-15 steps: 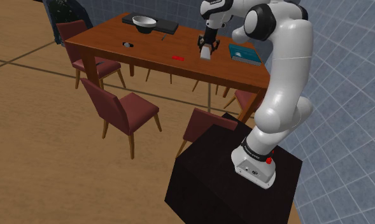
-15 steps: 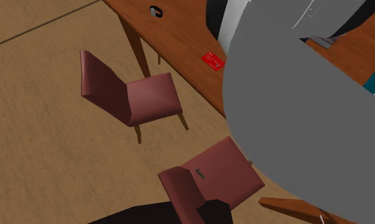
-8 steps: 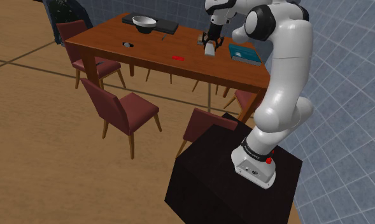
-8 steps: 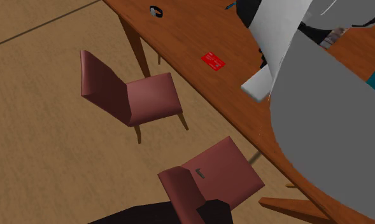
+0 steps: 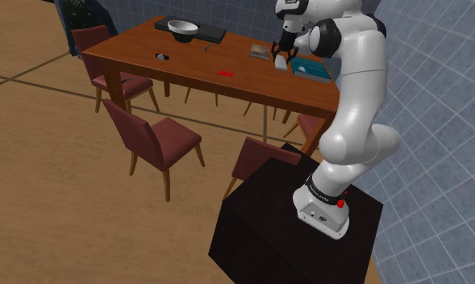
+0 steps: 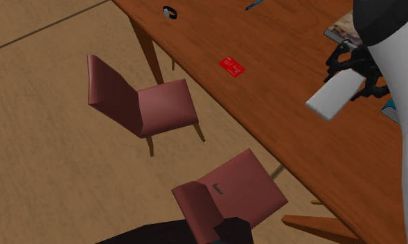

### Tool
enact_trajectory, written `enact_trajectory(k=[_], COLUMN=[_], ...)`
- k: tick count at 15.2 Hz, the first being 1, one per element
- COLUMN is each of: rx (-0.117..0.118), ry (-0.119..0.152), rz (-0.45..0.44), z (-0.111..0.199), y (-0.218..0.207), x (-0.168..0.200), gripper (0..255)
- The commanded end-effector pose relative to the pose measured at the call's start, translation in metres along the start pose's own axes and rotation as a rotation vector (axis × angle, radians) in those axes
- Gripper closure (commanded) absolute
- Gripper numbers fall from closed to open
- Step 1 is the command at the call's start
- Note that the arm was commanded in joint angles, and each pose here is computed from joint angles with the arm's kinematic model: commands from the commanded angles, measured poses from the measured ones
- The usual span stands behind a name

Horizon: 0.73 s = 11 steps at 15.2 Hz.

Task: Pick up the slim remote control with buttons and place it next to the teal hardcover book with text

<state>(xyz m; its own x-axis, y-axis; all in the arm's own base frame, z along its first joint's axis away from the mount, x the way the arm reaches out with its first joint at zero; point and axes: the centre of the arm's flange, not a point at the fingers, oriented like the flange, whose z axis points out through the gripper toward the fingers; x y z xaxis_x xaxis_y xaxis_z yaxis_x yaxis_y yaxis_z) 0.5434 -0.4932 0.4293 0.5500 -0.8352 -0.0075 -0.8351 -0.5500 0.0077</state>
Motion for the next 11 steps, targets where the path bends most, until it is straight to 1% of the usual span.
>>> enact_trajectory(k=[1, 4, 11], rx=[0.000, 0.000, 0.000], ry=[0.000, 0.000, 0.000], rz=[-0.001, -0.001, -0.001], z=[-0.002, -0.002, 0.035], y=[0.022, 0.060, 0.060], x=[0.015, 0.042, 0.042], gripper=[255, 255, 255])
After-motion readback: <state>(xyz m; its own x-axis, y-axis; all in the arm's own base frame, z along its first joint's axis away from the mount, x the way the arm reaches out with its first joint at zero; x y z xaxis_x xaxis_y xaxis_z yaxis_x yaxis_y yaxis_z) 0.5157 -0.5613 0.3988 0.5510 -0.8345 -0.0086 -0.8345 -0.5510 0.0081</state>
